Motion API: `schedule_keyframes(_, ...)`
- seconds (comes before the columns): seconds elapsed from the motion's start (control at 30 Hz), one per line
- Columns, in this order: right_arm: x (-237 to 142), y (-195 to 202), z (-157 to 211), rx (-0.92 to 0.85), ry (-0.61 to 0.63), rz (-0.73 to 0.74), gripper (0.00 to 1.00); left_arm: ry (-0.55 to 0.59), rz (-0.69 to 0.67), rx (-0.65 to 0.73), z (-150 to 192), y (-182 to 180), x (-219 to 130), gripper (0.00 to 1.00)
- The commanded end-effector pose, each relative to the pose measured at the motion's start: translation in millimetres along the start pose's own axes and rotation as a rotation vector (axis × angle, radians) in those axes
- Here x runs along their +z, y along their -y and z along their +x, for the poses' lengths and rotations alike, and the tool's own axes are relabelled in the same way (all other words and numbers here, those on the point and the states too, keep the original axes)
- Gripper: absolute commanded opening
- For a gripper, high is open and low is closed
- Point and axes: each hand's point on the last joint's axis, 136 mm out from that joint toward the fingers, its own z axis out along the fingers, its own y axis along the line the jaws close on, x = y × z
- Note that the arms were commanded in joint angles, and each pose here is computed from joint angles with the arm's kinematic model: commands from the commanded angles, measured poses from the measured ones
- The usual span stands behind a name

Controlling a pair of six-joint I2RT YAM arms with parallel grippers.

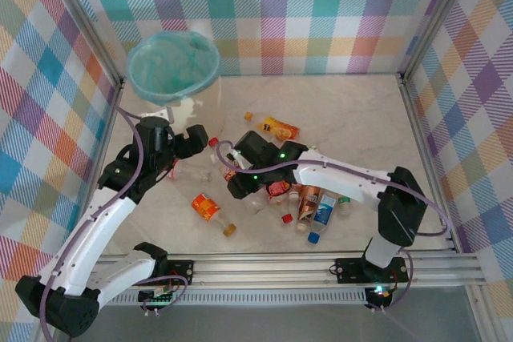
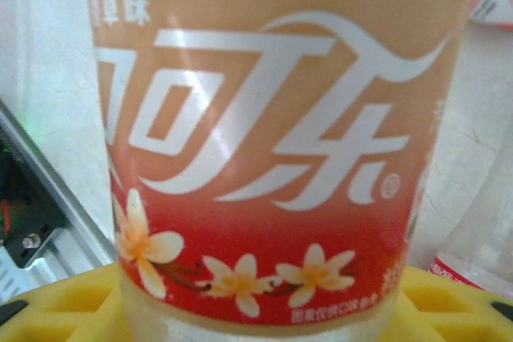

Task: Put the plastic bottles in the bin

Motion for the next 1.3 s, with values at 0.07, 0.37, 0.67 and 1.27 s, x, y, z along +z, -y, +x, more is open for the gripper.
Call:
schedule_keyframes(0.07,-7.6,-20.0,-15.3,-0.061,0.092,-0.102,0.56,-0.111,0.213,-0.053,9.3,43.9,9.1,0.88)
schedule_keyframes(0.37,-14.7,-30.8,-17.7,-0.078,0.124,-0.165,0.56,-0.148,0.227,-0.098,17.3,46.7,25.2,0.63)
schedule_keyframes(0.67,-18.5,-32.8,-18.3,-0.091,0.152,-0.179,0.55,-0.122,0.165,-0.131,16.2,34.1,28.1,0.65)
schedule_keyframes(1.27,-27.5,-35.0,-19.2,-0.11,0.198,-0.194,0.55,-0.086,0.148,-0.176,16.7,26.2,28.5,0.37)
